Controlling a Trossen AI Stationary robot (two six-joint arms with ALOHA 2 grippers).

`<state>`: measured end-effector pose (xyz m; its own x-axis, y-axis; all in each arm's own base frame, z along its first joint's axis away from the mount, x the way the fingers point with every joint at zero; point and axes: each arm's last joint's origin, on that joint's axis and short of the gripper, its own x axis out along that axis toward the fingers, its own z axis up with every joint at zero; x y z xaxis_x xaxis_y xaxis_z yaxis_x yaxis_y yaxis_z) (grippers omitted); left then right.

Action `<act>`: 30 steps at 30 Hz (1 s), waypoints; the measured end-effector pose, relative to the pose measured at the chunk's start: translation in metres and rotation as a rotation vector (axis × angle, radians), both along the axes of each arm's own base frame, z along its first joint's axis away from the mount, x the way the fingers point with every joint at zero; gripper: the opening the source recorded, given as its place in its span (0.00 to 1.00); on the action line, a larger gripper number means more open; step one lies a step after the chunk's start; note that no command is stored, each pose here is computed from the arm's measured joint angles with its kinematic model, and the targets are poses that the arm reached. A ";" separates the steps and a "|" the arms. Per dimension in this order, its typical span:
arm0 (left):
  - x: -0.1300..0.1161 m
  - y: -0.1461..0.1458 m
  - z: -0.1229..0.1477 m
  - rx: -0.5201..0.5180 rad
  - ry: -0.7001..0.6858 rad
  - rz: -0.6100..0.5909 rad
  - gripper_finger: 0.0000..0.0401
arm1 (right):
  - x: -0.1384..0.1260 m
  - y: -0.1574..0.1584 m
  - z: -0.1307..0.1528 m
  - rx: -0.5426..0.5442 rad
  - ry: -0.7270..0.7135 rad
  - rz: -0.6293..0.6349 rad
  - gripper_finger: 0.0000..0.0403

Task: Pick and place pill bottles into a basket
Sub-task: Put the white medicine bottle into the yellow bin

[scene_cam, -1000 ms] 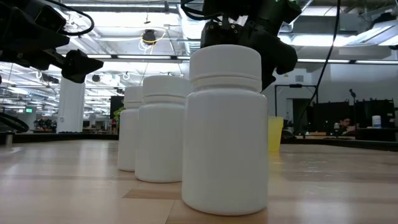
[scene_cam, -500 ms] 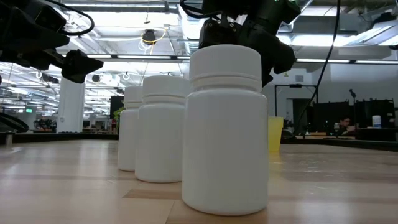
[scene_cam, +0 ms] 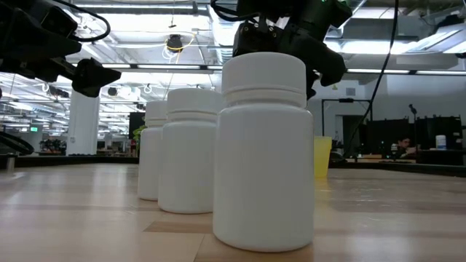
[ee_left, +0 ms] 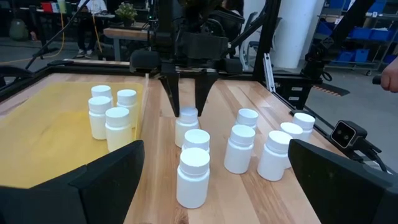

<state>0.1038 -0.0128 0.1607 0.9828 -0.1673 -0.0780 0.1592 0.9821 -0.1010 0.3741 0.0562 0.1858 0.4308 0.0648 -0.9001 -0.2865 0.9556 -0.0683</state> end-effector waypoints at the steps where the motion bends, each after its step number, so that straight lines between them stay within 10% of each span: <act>1: 0.000 0.000 0.000 0.001 -0.001 0.000 0.96 | 0.000 0.000 0.000 0.000 0.000 0.000 0.40; 30: 0.000 0.000 0.000 0.007 -0.001 0.000 0.96 | -0.007 -0.001 0.012 0.020 0.012 -0.049 0.39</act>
